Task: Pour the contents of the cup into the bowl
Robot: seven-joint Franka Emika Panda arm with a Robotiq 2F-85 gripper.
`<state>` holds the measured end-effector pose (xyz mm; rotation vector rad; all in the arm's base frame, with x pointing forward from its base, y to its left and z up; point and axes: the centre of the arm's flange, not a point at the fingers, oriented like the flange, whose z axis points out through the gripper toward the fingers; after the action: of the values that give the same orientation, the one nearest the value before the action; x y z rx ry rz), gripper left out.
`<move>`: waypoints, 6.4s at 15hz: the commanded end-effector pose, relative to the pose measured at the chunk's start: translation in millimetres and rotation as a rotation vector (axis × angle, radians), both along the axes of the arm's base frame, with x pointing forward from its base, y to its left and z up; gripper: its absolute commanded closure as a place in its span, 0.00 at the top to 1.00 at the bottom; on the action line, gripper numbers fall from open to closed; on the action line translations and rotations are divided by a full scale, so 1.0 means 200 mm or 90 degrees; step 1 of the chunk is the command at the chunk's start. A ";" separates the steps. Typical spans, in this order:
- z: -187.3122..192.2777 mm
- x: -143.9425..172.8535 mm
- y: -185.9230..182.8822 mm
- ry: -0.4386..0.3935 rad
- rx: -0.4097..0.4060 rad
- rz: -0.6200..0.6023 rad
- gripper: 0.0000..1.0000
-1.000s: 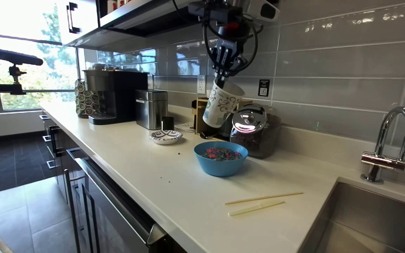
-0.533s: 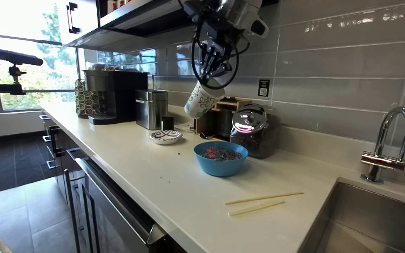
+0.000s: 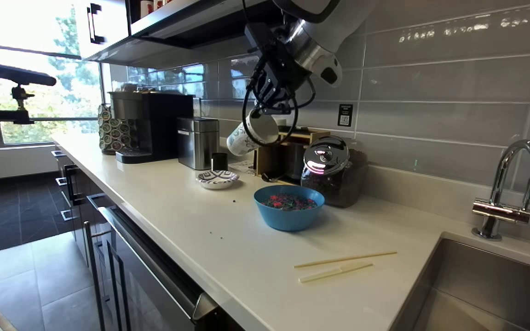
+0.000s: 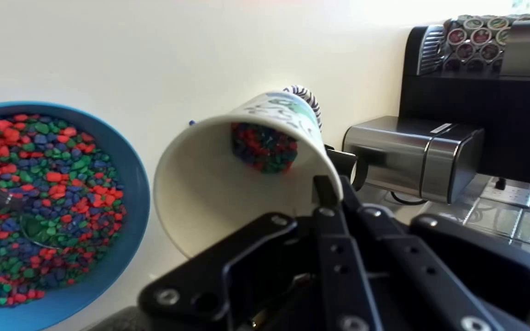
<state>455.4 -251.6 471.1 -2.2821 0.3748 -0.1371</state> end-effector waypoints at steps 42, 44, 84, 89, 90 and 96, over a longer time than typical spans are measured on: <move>-0.58 0.11 -0.39 -0.116 0.474 -0.079 0.00; -0.59 0.11 -0.43 -0.119 0.489 -0.083 0.00; -0.84 0.11 -0.47 -0.144 0.634 -0.107 0.00; -0.81 0.10 -0.47 -0.114 0.624 -0.117 0.00; -0.74 0.08 -0.45 -0.099 0.609 -0.111 0.00; -0.30 -0.04 -0.39 -0.099 0.428 -0.043 0.00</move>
<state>465.4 -340.3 370.0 -1.4390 0.3607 -0.1927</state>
